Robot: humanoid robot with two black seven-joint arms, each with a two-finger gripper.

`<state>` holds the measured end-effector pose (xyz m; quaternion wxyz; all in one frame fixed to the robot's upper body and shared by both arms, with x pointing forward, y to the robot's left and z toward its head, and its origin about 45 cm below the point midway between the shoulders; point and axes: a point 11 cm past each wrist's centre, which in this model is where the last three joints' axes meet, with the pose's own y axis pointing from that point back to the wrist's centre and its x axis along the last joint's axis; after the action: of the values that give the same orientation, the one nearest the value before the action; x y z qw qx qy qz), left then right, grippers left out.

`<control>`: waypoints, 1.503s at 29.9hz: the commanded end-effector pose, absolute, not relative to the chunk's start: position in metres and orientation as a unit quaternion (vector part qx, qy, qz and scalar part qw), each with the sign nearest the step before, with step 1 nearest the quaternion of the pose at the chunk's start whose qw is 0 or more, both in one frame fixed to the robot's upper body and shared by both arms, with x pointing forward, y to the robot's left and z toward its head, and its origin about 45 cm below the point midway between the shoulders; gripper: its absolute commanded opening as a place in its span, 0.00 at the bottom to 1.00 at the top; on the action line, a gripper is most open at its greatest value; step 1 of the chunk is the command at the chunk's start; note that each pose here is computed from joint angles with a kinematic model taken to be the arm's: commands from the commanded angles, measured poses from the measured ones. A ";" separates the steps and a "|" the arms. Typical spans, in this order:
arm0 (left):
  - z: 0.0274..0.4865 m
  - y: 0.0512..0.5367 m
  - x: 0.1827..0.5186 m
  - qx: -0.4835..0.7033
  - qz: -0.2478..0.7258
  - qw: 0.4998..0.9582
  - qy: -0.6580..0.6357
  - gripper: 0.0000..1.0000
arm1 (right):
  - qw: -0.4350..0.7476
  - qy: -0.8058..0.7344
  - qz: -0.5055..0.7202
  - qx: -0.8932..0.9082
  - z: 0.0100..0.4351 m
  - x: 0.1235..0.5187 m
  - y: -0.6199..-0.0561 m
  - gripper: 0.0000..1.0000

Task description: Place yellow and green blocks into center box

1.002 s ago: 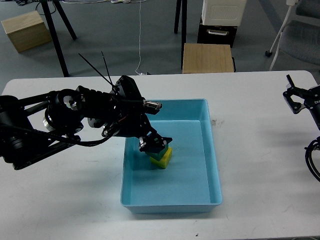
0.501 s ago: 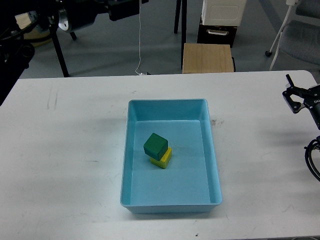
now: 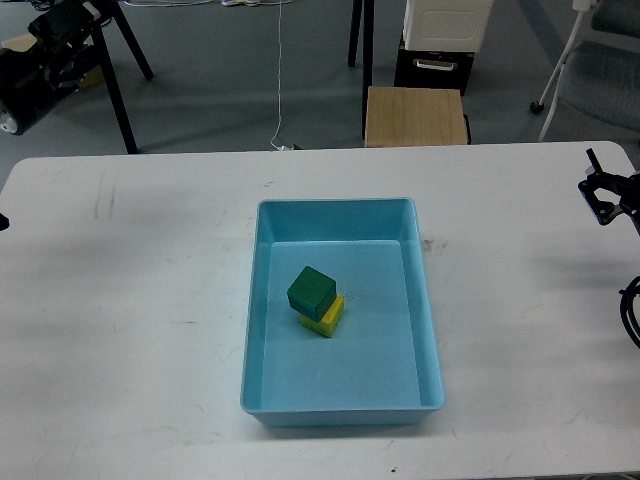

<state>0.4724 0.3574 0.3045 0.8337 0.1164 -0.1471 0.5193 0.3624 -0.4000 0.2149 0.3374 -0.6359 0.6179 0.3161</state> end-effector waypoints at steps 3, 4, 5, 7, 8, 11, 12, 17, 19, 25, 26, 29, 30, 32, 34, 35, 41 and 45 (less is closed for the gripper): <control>0.255 0.393 0.458 -0.003 0.612 0.783 0.112 1.00 | 0.385 0.610 0.338 -0.605 0.218 0.369 -0.395 0.99; 0.245 0.397 0.454 -0.022 0.623 0.766 0.159 1.00 | 0.404 0.606 0.357 -0.585 0.214 0.370 -0.391 0.99; 0.237 0.400 0.451 -0.043 0.631 0.748 0.200 1.00 | 0.420 0.604 0.373 -0.566 0.211 0.370 -0.389 0.99; 0.220 0.405 0.444 -0.087 0.648 0.710 0.261 1.00 | 0.454 0.597 0.405 -0.523 0.207 0.372 -0.388 0.99; 0.218 0.409 0.442 -0.112 0.654 0.693 0.281 1.00 | 0.466 0.598 0.417 -0.502 0.206 0.372 -0.390 0.99; 0.208 0.403 0.442 -0.151 0.656 0.667 0.319 1.00 | 0.476 0.606 0.440 -0.461 0.198 0.373 -0.392 0.99; 0.208 0.402 0.442 -0.163 0.657 0.660 0.326 1.00 | 0.480 0.603 0.445 -0.456 0.197 0.375 -0.387 0.99; 0.201 0.402 0.439 -0.229 0.649 0.625 0.369 1.00 | 0.507 0.558 0.481 -0.447 0.198 0.388 -0.364 0.99; 0.193 0.389 0.439 -0.253 0.636 0.615 0.393 1.00 | 0.517 0.533 0.499 -0.447 0.200 0.394 -0.351 0.99; 0.169 0.374 0.431 -0.325 0.619 0.558 0.447 1.00 | 0.497 0.526 0.534 -0.436 0.177 0.403 -0.330 0.99; 0.164 0.375 0.428 -0.337 0.619 0.545 0.455 1.00 | 0.494 0.532 0.538 -0.429 0.168 0.404 -0.325 0.99; 0.153 0.369 0.425 -0.358 0.617 0.515 0.476 1.00 | 0.489 0.543 0.540 -0.418 0.152 0.405 -0.319 0.99; 0.149 0.363 0.424 -0.358 0.616 0.507 0.486 1.00 | 0.488 0.543 0.541 -0.417 0.149 0.405 -0.318 0.99; 0.143 0.356 0.423 -0.353 0.617 0.496 0.498 1.00 | 0.486 0.539 0.543 -0.423 0.149 0.405 -0.313 0.99; 0.140 0.355 0.422 -0.353 0.618 0.491 0.502 1.00 | 0.483 0.537 0.540 -0.432 0.151 0.405 -0.310 0.99; 0.141 0.357 0.422 -0.356 0.618 0.489 0.501 1.00 | 0.483 0.537 0.539 -0.432 0.152 0.405 -0.311 0.99; 0.146 0.367 0.422 -0.393 0.616 0.467 0.498 1.00 | 0.484 0.534 0.537 -0.439 0.155 0.406 -0.310 0.99; 0.149 0.372 0.423 -0.412 0.610 0.454 0.502 1.00 | 0.480 0.535 0.537 -0.442 0.153 0.404 -0.308 0.99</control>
<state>0.4224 0.3689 0.1467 0.4631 -0.3989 0.4994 0.6140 0.4059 -0.3091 0.1548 0.4840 -0.4390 0.5336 0.5369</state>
